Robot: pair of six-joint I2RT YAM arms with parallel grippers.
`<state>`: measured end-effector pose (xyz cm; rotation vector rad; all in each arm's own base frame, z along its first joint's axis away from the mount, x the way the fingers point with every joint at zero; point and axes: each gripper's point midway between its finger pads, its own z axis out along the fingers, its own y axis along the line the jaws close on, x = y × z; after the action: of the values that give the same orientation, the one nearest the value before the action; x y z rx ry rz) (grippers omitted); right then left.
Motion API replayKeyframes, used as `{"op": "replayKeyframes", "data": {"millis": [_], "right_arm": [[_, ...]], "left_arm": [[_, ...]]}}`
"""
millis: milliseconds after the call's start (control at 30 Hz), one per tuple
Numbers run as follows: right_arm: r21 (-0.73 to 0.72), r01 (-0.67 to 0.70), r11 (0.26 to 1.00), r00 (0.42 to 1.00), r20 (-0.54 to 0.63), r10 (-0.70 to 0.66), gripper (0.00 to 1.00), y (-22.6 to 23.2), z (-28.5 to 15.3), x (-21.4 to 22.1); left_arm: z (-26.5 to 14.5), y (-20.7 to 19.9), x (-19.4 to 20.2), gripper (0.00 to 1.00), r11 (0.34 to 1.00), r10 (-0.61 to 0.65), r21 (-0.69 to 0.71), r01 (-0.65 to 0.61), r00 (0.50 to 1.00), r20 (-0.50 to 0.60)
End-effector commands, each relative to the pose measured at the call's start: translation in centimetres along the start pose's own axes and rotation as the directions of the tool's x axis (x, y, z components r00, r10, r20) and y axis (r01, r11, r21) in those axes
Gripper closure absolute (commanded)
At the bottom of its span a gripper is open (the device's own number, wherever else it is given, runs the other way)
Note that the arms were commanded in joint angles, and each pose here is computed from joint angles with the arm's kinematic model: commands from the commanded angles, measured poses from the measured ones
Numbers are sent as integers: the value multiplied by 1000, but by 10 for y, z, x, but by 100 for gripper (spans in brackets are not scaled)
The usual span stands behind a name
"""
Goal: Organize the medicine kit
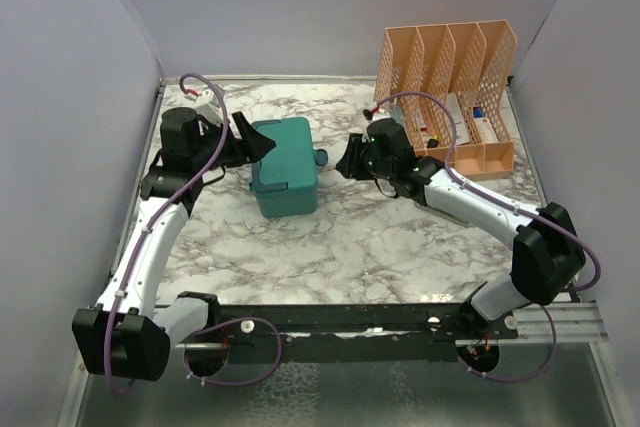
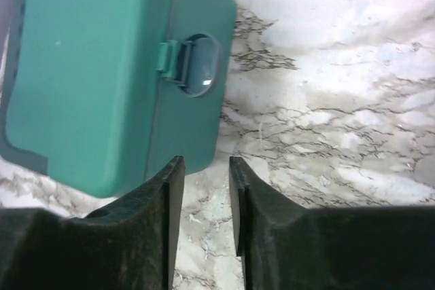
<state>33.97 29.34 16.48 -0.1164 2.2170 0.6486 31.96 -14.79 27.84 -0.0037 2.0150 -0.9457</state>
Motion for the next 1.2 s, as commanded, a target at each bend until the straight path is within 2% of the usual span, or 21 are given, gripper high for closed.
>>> {"op": "replayKeyframes", "data": {"millis": [0,100,200,400,600,767,867,1167], "right_arm": [[-182,79,980,996,60,-69,61,38,-14,-21],[-301,87,950,994,94,-61,55,63,-17,-30],[-341,79,937,996,67,-60,54,76,-6,-34],[-238,41,970,999,44,-31,52,65,34,-38],[-187,22,982,1000,-11,-24,50,56,65,-26],[-205,13,979,998,-55,-25,53,53,68,-8],[-232,-2,973,994,-105,-23,61,53,65,8],[-325,-81,942,973,-231,4,73,69,37,50]], "left_arm": [[-6,61,12,30,957,-19,-289,36,998,60],[-4,80,20,29,934,-35,-355,52,998,56],[0,93,25,28,919,-45,-391,59,998,43],[12,116,33,28,899,-82,-432,75,997,2],[33,118,41,30,932,-167,-338,132,983,-78],[40,117,46,37,947,-168,-297,122,976,-135],[42,113,48,41,958,-160,-264,114,974,-159],[45,108,60,50,973,-149,-206,102,962,-228]]}}
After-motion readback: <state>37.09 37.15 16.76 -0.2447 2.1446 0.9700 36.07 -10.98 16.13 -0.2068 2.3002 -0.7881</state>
